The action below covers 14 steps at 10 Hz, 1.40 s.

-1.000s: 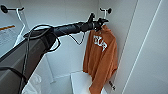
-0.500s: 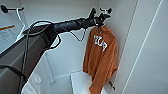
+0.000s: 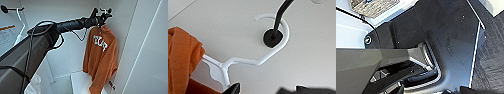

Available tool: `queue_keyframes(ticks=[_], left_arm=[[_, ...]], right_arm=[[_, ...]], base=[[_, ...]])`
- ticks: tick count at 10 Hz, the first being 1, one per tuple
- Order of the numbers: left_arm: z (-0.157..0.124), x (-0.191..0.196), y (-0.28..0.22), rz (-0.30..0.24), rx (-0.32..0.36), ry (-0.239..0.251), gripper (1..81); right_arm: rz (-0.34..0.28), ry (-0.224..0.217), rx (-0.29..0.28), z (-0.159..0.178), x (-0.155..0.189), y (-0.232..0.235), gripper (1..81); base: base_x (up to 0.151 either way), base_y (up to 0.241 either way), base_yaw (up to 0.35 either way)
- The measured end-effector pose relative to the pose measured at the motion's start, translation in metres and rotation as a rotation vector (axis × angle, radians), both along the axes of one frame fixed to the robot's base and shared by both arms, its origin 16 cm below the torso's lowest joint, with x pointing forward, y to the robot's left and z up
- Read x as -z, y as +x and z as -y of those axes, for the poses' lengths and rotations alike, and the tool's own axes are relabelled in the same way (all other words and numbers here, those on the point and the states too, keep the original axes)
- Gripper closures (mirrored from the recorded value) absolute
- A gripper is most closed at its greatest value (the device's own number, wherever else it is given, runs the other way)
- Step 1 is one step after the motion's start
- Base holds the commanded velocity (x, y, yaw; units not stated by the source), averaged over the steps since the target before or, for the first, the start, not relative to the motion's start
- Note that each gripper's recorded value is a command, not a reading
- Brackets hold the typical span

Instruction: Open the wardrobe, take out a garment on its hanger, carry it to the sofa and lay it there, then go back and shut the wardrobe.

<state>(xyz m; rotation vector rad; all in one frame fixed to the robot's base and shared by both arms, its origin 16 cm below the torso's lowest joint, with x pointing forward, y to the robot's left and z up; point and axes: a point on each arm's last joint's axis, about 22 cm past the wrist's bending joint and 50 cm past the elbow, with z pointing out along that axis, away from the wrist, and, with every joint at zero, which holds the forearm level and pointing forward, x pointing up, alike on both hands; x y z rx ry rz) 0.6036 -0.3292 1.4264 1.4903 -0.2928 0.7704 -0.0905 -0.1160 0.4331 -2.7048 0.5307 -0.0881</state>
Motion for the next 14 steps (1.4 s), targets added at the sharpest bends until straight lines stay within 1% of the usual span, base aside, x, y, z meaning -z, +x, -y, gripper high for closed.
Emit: queue_keyframes(ticks=[2,4,6,8,9,11,12,14], left_arm=[[-0.008,0.000,0.003,0.006,-0.001,0.002,1.0],[-0.034,0.006,0.019,-0.004,-0.019,0.009,1.0],[-0.049,0.013,0.028,-0.013,-0.029,0.013,1.0],[-0.044,0.018,0.025,-0.018,-0.022,0.019,1.0],[-0.026,0.025,0.012,-0.023,0.001,0.028,1.0],[-0.006,0.037,-0.002,-0.034,0.029,0.040,1.0],[-0.004,0.039,0.000,-0.036,0.024,0.039,1.0],[-0.001,0.037,0.011,-0.028,-0.008,0.036,1.0]], right_arm=[[0.001,0.000,-0.001,0.000,0.000,0.000,1.0],[0.003,0.005,0.000,-0.005,-0.001,0.002,1.0],[0.003,0.005,0.000,-0.005,-0.001,0.002,1.0],[0.002,0.005,0.000,-0.005,-0.001,0.002,1.0],[0.001,0.005,0.000,-0.005,-0.001,0.002,1.0],[0.001,0.005,0.000,-0.005,-0.001,0.002,1.0],[0.002,0.005,0.001,-0.005,-0.001,0.002,1.0],[0.001,0.005,0.000,-0.005,-0.001,0.002,1.0]], base=[[0.000,0.000,0.000],[0.000,0.000,0.000],[0.000,0.000,0.000],[0.000,0.000,0.000],[0.000,0.000,0.000],[0.000,0.000,0.000],[0.000,0.000,0.000],[0.000,0.000,0.000]])
